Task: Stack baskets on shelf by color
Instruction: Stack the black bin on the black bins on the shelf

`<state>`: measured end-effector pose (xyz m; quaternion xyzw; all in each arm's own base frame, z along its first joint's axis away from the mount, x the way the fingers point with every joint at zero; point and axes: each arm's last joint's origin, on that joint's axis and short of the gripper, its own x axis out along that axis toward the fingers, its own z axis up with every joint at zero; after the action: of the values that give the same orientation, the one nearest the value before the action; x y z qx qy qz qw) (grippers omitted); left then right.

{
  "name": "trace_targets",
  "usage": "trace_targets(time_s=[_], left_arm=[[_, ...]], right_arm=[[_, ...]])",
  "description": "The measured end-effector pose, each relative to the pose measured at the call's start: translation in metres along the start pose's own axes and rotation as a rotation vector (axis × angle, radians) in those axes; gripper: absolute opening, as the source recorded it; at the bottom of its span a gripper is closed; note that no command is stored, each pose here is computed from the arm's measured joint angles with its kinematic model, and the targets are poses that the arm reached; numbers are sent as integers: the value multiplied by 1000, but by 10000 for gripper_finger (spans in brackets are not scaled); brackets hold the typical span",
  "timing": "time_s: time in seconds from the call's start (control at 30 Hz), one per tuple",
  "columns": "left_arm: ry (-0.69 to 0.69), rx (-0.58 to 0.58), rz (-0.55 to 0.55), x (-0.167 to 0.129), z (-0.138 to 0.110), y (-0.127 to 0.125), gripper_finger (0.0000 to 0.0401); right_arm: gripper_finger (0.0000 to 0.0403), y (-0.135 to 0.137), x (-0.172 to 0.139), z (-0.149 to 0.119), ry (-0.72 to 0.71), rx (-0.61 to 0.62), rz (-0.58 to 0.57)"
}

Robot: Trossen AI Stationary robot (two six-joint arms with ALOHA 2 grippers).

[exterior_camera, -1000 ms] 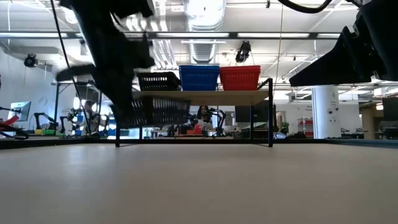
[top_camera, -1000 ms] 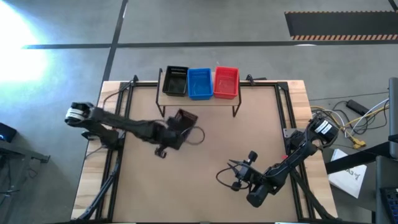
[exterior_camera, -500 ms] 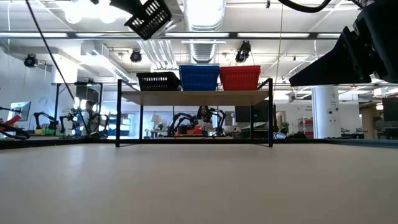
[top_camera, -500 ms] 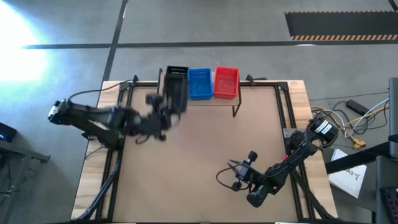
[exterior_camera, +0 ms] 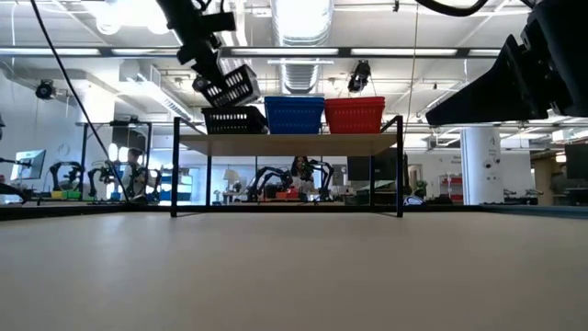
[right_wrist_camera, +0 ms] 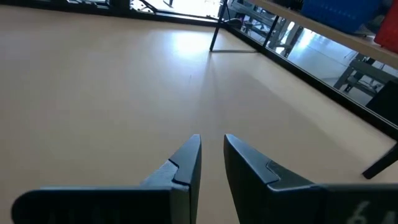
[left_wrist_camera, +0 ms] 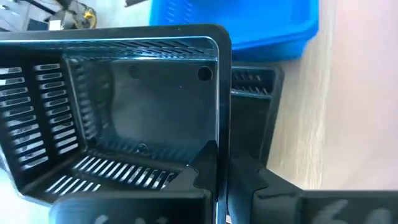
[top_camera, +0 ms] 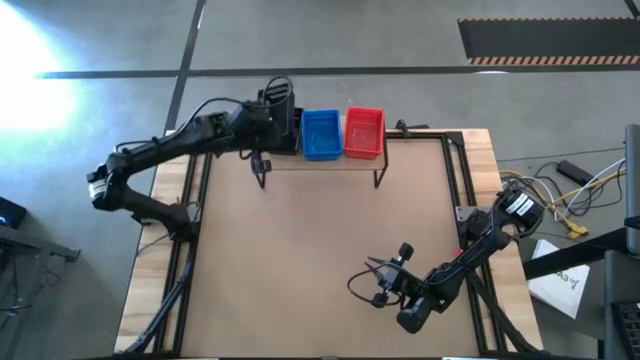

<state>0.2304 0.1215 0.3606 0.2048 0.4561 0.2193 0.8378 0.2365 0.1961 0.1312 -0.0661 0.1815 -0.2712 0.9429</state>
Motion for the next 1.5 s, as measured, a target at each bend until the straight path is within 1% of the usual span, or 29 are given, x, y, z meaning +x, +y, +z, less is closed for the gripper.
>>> trace_targets(time_s=[0.1, 0.23, 0.3, 0.47, 0.57, 0.73, 0.9, 1.03, 1.1, 1.17, 1.3, 1.4, 1.5], left_arm=[[13, 40, -19, 5, 1, -3, 0], [7, 54, -32, 4, 3, -7, 0], [27, 60, -47, 3, 1, -9, 0], [42, 35, -59, 1, -1, -10, 3], [53, 25, -65, 1, -2, -11, 20], [60, 7, -72, 1, -2, -12, 67], [37, -32, -111, -1, 0, -15, 106], [21, -29, -127, -3, 3, -20, 124], [12, -28, -129, -4, 4, -21, 128], [3, -50, -127, -3, 5, -21, 129], [51, -87, -145, 10, 5, -25, 129], [76, -67, -171, 23, 7, -30, 129], [60, -56, -213, 35, 12, -34, 129]], right_arm=[[61, 0, 0, 0, 0, -1, 0], [61, 0, 0, 0, 0, -2, 0], [61, 0, 0, 0, 0, -3, 0], [61, 0, 0, 0, 1, -6, -1], [61, 0, 0, 0, 1, -7, -1], [61, 0, 0, 0, 1, -7, -1], [61, 0, 0, 0, 1, -7, -1], [61, 0, 0, 0, 1, -7, -1], [61, 0, 0, 0, 1, -7, -1], [61, 0, 0, 0, 1, -7, -1], [61, 0, 0, 0, 1, -10, -1], [61, 0, 0, 0, 1, -11, -1], [61, 0, 0, 0, 1, -11, -1]])
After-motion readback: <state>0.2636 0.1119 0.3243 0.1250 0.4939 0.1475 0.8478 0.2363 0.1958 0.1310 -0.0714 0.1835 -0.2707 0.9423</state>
